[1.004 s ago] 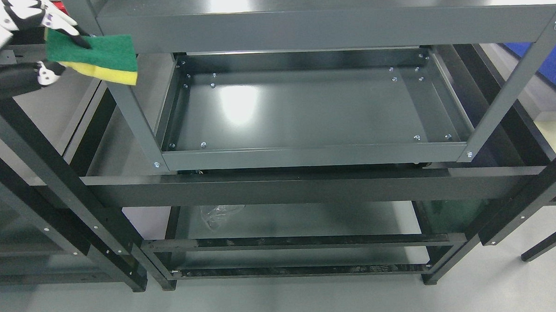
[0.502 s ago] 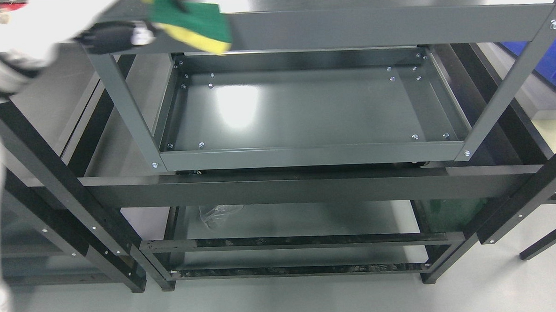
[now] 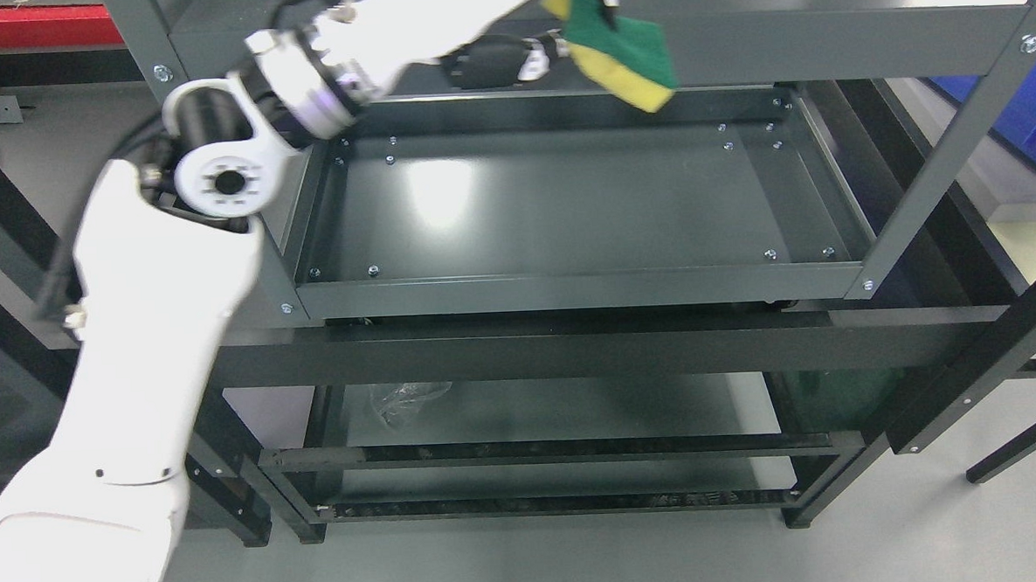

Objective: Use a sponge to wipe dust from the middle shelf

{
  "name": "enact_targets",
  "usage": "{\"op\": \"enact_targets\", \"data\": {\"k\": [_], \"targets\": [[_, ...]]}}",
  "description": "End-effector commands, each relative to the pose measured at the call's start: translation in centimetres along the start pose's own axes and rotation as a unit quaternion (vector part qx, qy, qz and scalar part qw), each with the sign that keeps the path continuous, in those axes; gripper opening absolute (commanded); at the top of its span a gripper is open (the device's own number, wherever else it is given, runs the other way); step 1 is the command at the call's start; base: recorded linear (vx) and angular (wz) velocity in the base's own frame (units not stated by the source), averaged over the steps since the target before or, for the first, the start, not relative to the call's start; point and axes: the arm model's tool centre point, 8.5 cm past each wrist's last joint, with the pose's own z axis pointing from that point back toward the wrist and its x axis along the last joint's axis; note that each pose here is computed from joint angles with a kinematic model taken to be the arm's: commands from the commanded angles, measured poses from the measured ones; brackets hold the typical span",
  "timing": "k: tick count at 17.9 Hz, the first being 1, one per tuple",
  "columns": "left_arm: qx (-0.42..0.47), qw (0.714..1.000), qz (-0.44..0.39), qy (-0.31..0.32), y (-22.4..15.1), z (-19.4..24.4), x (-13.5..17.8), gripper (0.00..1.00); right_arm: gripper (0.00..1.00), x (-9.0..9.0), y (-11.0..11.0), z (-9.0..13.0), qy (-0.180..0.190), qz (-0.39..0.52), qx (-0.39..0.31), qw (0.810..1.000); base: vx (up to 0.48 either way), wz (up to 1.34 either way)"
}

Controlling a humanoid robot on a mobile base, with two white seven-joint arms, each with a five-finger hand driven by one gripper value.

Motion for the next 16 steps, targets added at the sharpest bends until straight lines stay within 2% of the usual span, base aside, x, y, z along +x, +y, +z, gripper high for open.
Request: {"op": "enact_targets", "data": {"k": [1,6,10,12,13,15,16], "targets": [[-0.135,0.985,0.032,-0.102,-12.7,-8.6,10.3,0.01,1.0,1.0,-1.0,0.0,-0.011,-0.001,-0.007,1.0,0.0,0.0],[-0.117,0.987,0.015,-0.109,-11.6,-9.8,11.3,0.01,1.0,1.0,-1.0,0.0,-0.011,-0.001,-0.007,1.0,0.0,0.0],[-0.113,0.982,0.041,-0.145,-11.5,-9.8,13.6,0.02,1.0,1.0,-1.0,0.0,-0.011,-0.001,-0.007,1.0,0.0,0.0],[-0.136,0.975,0.083,-0.154,-14.4,-8.9,14.8,0.03,1.0,1.0,-1.0,0.0,-0.011,-0.001,-0.007,1.0,0.0,0.0],[-0.149,0.97,0.126,-0.143,-17.4,-7.5,15.4,0.03,1.0,1.0,-1.0,0.0,-0.011,-0.001,-0.007,1.0,0.0,0.0],[-0.14,0.959,0.229,-0.089,-22.3,-4.3,15.7,0.02,1.0,1.0,-1.0,0.0,-0.011,-0.001,-0.007,1.0,0.0,0.0],[-0.108,0.953,0.278,-0.049,-23.4,-3.0,15.1,0.02,1.0,1.0,-1.0,0.0,-0.011,-0.001,-0.007,1.0,0.0,0.0]]}}
